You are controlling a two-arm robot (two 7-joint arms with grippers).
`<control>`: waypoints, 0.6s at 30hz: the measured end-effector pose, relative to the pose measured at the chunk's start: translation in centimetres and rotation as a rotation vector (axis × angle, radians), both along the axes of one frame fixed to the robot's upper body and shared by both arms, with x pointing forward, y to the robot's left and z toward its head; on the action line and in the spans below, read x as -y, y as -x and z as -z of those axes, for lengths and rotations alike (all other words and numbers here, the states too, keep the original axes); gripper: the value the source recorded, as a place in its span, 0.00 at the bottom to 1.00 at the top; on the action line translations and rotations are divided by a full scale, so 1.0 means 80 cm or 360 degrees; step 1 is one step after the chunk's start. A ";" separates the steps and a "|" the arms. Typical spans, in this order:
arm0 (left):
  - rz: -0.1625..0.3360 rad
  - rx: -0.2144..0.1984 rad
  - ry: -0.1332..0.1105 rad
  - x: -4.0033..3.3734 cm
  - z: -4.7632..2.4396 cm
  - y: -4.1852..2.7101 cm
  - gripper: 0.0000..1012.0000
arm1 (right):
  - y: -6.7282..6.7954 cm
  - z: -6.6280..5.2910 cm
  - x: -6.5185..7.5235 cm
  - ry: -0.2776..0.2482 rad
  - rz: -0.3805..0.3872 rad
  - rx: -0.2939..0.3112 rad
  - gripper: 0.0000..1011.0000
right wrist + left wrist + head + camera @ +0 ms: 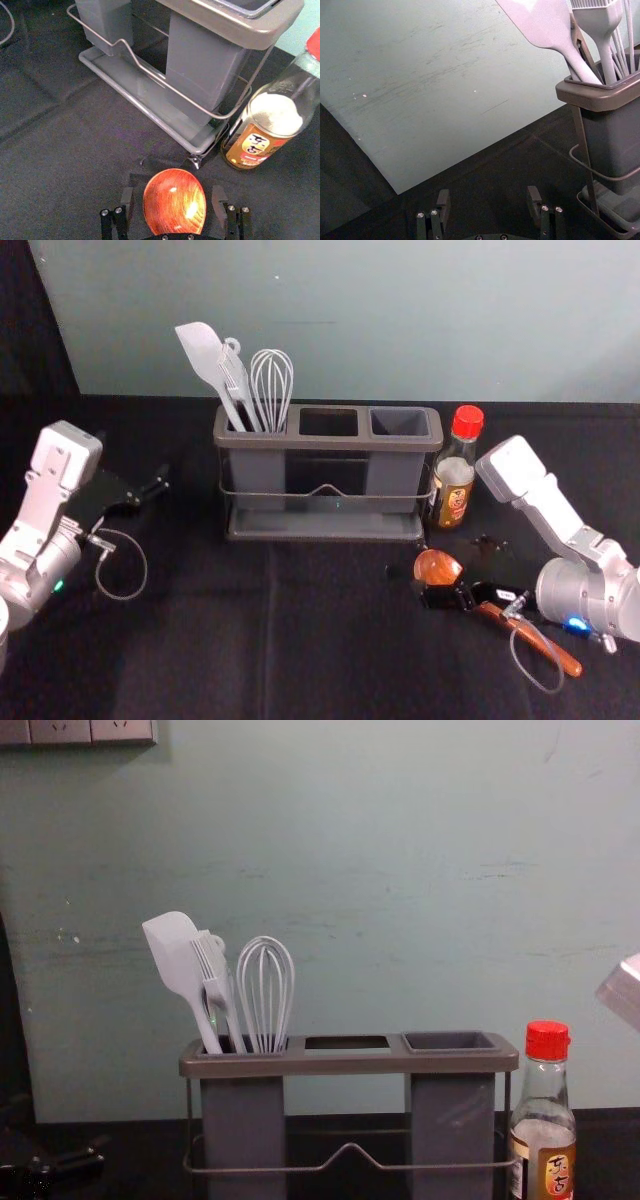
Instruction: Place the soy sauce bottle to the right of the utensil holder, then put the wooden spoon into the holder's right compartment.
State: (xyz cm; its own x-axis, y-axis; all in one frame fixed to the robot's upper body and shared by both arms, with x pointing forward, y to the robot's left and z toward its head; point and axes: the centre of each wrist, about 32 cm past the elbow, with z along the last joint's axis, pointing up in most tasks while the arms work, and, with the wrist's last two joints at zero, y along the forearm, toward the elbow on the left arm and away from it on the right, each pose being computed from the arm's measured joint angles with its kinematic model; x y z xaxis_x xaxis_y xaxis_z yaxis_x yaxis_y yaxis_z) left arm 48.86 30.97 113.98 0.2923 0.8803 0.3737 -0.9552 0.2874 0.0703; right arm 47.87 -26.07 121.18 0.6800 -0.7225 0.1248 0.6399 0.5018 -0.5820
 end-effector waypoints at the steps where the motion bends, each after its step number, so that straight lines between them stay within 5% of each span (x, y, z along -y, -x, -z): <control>1: 0.0000 0.0000 0.0000 0.0000 0.0000 0.0000 0.99 | -0.001 0.001 0.000 0.0000 0.0000 -0.0003 0.99; 18: 0.0000 0.0000 0.0000 0.0000 0.0000 0.0000 0.99 | -0.005 0.011 -0.001 -0.0003 0.0014 -0.0019 0.99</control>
State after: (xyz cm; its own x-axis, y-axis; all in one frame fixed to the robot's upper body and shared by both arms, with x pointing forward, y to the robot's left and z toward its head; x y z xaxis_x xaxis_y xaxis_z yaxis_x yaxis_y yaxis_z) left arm 48.86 30.97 113.98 0.2923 0.8803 0.3737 -0.9552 0.2874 0.0703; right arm 48.26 -26.01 120.29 0.6750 -0.7288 0.1153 0.6374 0.4972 -0.5887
